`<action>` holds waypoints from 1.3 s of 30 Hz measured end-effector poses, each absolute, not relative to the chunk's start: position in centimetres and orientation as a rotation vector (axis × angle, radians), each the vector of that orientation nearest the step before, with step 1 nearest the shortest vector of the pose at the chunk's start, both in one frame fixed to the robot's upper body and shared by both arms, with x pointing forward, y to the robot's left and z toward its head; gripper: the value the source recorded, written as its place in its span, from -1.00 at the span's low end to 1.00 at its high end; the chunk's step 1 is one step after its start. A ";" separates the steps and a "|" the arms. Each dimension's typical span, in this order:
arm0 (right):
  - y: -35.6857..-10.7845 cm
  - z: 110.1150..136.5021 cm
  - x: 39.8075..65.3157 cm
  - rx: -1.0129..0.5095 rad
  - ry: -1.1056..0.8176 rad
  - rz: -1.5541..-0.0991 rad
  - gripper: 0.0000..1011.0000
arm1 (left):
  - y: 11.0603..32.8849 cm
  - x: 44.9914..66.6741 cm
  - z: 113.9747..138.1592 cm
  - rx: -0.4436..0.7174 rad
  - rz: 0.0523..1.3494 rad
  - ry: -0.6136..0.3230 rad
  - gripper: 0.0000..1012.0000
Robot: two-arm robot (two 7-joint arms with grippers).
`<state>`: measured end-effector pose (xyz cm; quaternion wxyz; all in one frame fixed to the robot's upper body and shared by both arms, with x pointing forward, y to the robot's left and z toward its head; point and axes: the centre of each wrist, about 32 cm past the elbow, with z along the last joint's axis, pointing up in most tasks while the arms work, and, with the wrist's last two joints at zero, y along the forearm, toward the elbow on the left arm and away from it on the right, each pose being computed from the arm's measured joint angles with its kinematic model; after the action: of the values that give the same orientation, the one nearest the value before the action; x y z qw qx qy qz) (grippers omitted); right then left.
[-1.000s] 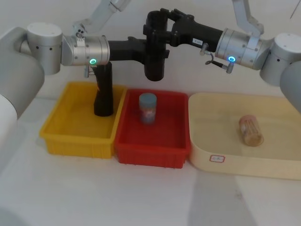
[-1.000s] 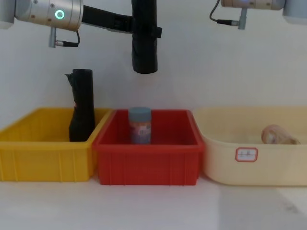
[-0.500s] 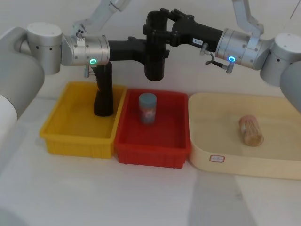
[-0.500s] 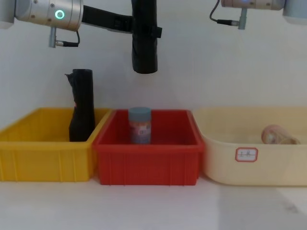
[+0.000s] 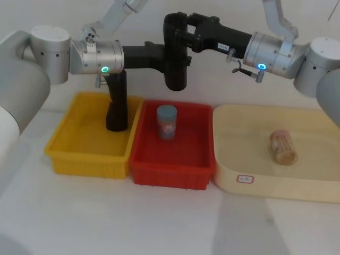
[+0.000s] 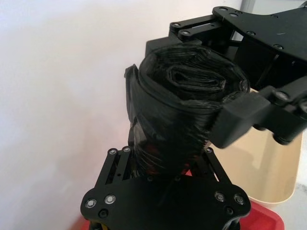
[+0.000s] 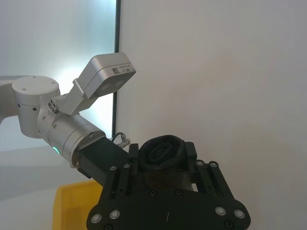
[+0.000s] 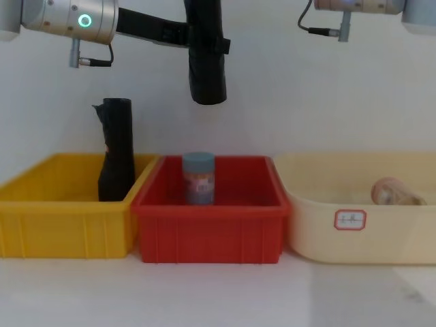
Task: Pick up the garbage bag with the one hand and transfer it to the other hand.
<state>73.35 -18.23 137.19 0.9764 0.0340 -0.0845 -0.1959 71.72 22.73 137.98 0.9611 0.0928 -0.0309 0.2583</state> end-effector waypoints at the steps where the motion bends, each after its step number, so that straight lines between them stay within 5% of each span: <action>1: -18.2 137.2 73.4 0.069 -0.170 -0.395 0.11 | 22.7 71.7 138.0 0.188 0.524 -0.063 -0.07; 6: -18.2 137.2 73.4 0.069 -0.170 -0.395 -0.02 | 22.7 71.7 138.0 0.188 0.524 -0.063 -0.07; 39: -18.2 137.2 73.4 0.068 -0.170 -0.394 -0.02 | 22.7 71.7 138.0 0.188 0.524 -0.063 -0.07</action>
<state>73.35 -18.23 137.19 0.9765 0.0340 -0.0845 -0.1956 71.72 22.74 137.98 0.9610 0.0928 -0.0309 0.2586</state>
